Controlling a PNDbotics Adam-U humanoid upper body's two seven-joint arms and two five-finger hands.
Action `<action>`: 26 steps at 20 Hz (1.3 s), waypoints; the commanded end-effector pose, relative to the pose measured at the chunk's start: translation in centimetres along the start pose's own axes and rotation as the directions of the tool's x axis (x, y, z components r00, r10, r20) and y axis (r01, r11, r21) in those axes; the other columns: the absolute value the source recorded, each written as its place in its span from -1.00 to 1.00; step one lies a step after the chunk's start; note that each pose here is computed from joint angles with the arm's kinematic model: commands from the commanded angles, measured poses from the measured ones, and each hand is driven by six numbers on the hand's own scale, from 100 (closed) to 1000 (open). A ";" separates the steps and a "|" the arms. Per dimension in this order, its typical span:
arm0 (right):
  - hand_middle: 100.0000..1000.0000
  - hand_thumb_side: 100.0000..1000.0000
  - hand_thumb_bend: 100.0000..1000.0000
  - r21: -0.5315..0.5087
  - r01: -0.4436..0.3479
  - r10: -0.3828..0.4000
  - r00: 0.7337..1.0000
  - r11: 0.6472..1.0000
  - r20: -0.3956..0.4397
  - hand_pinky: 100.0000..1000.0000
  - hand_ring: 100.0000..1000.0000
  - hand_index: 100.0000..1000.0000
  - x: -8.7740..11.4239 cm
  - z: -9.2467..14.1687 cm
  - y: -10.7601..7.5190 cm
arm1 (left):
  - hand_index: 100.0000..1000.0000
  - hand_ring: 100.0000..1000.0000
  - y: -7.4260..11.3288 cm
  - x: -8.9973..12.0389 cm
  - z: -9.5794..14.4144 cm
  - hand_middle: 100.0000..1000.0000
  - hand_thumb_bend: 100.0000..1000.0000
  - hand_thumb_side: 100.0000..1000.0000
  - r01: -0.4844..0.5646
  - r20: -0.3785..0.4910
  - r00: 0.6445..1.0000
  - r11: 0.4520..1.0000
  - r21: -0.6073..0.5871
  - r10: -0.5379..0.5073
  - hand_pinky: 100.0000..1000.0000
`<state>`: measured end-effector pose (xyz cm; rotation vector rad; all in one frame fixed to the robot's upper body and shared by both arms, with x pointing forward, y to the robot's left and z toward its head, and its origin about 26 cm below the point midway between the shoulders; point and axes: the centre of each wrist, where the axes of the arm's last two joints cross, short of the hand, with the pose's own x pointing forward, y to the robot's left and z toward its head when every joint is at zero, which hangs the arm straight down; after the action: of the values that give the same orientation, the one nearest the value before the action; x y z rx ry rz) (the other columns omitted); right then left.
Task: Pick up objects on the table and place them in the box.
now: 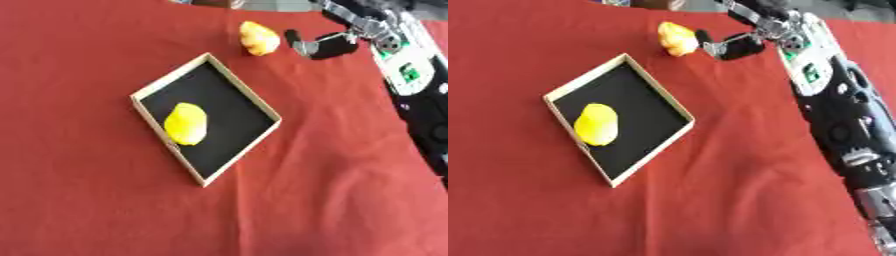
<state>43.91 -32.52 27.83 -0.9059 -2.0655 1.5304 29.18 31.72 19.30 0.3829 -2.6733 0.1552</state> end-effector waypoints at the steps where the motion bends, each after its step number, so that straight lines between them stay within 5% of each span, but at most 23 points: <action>1: 0.75 -0.78 -1.00 0.032 -0.049 0.049 0.999 0.998 -0.005 0.81 0.92 0.85 -1.0 0.2 -1.4 | 0.75 0.33 0.0 0.5 -0.6 0.56 -1.00 0.38 -0.004 0.030 1.000 1.000 -0.016 0.005 0.68; 14: 0.75 -0.77 -1.00 0.071 -0.046 0.049 0.998 0.996 -0.039 0.80 0.92 0.86 -2.1 -2.6 0.7 | 0.75 0.32 -0.4 0.5 -0.8 0.56 -1.00 0.38 -0.024 0.031 0.999 0.999 -0.021 0.025 0.68; 15: 0.75 -0.98 -1.00 0.075 -0.057 0.061 0.997 0.996 -0.048 0.80 0.92 0.87 -2.2 -2.6 0.9 | 0.75 0.32 -0.4 0.5 -0.8 0.56 -1.00 0.38 -0.025 0.031 0.999 0.999 -0.022 0.026 0.68; 16: 0.76 -0.77 -1.00 0.082 -0.067 0.072 0.996 0.994 -0.058 0.80 0.92 0.87 -2.4 -2.6 1.1 | 0.75 0.32 -0.4 0.5 -0.8 0.56 -1.00 0.38 -0.026 0.031 0.999 0.999 -0.022 0.026 0.68; 26: 0.75 -0.80 -1.00 0.104 -0.146 0.161 0.973 0.984 -0.163 0.80 0.93 0.91 -3.3 -1.8 2.4 | 0.75 0.32 -0.5 0.5 -0.8 0.57 -1.00 0.38 -0.030 0.029 0.999 0.999 -0.024 0.031 0.69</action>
<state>48.13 -32.64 24.87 -1.0806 -1.8252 1.5684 29.34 31.44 19.54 0.3485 -2.6798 0.1408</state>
